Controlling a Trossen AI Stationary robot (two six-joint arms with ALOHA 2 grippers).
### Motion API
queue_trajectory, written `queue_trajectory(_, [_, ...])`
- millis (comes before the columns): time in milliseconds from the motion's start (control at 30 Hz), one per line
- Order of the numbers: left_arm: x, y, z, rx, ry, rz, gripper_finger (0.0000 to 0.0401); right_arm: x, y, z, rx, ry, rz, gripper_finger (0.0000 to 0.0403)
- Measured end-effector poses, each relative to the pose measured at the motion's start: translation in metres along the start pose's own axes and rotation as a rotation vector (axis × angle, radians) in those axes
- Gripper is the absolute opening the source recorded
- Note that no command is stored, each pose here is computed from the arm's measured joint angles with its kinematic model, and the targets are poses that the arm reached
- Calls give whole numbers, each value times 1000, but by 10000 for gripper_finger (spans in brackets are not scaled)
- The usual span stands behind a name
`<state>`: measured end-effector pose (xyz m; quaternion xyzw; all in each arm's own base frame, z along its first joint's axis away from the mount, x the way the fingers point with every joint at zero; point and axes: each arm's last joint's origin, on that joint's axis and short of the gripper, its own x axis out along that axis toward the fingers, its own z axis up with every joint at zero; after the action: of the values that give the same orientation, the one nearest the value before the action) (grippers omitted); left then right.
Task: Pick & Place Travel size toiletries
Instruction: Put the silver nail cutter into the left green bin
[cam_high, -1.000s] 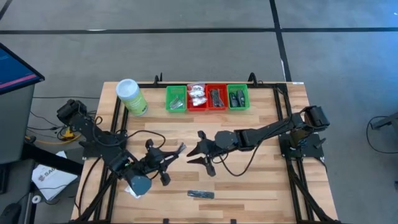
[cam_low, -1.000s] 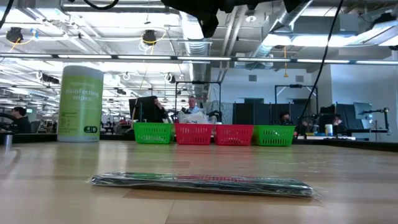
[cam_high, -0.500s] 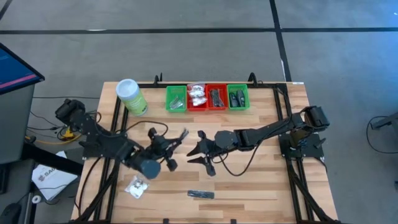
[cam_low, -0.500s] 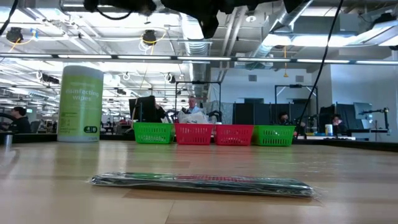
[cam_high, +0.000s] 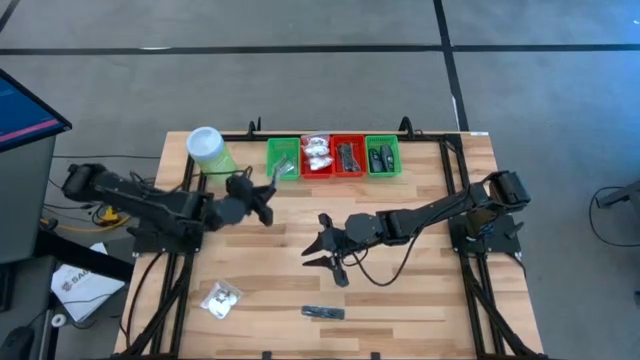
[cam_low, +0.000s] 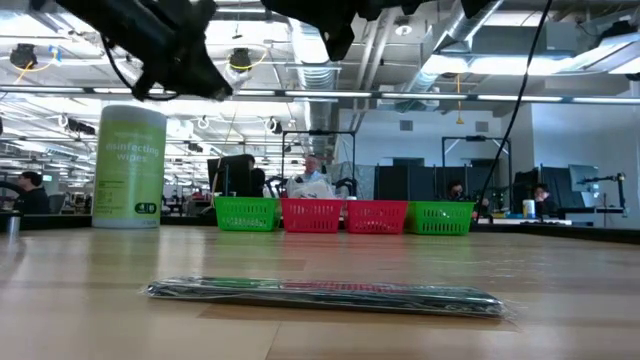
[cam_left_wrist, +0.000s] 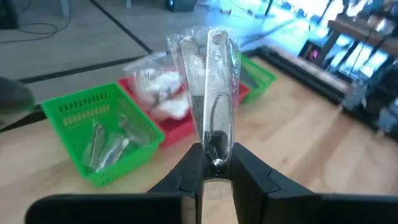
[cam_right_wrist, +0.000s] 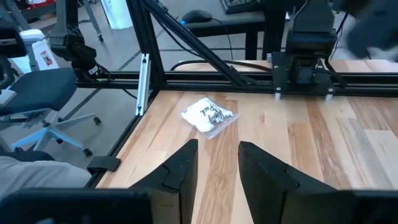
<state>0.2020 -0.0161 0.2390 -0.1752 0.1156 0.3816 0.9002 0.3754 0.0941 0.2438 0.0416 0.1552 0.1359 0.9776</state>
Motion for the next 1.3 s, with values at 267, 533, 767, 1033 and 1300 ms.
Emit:
queue_trajectory(267, [44, 23, 9, -5, 21, 81, 42, 0, -1, -1, -11, 16, -3, 107])
queue_trajectory(533, [86, 46, 6, -55, 102, 135, 42, 0, -1, -3, -15, 33, -5, 107])
queue_trajectory(767, [115, 60, 0, -83, 146, 176, 42, 0, -1, -5, -22, 50, -7, 107])
queue_trajectory(1033, [146, 68, 5, -78, 184, 225, 44, 0, -1, -5, -40, 50, -6, 107])
queue_trajectory(1300, [161, 78, -2, -85, 231, 259, 46, 0, -1, -5, -39, 57, -7, 107])
